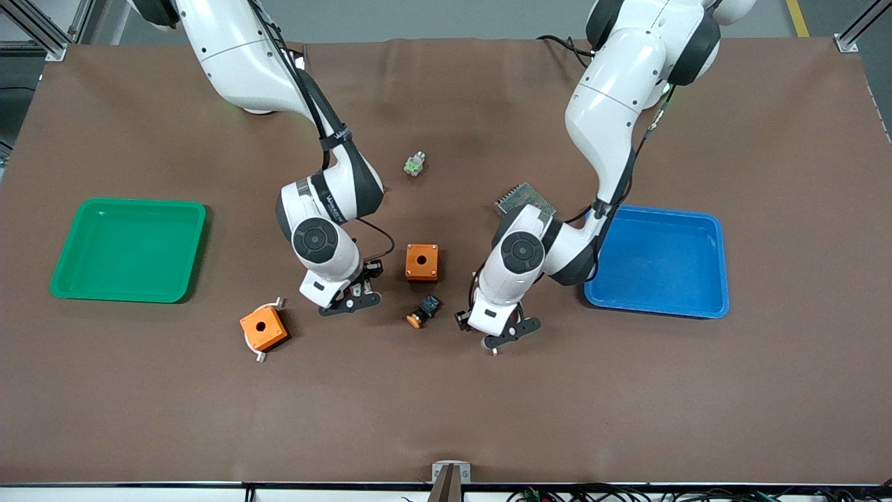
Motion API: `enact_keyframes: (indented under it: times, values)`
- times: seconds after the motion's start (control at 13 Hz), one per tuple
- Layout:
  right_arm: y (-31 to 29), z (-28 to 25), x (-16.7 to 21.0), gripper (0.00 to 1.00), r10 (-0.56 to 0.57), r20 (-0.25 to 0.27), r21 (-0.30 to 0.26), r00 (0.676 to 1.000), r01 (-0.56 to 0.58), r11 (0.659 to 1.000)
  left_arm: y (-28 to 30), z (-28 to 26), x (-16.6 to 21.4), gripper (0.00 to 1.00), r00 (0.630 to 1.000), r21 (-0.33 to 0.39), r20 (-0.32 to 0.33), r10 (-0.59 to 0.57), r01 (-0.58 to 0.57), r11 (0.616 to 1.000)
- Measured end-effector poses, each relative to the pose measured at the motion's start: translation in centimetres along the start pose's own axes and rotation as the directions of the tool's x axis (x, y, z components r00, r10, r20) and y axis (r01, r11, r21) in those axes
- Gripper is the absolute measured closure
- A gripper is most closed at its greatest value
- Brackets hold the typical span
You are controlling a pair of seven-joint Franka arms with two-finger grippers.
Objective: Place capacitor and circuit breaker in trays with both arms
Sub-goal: 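Close the right gripper on the breaker while the left gripper grasps the capacitor, then carry the breaker to the green tray while the left gripper carries the capacitor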
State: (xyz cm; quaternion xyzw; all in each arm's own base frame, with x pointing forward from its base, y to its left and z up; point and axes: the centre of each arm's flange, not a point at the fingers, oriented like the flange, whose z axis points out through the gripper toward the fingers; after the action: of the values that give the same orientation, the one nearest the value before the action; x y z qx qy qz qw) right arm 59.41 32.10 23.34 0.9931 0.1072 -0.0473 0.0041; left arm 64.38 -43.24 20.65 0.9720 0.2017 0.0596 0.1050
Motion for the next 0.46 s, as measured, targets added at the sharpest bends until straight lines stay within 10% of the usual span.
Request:
enact_keyframes:
  times: [0.46]
  values:
    - [7.6,-17.2,-1.7,0.6,0.11,-0.044,0.003,0.993,-0.11,0.994,-9.8,-8.5,10.0,0.46,0.982,0.15,0.155,0.105,-0.129,0.98]
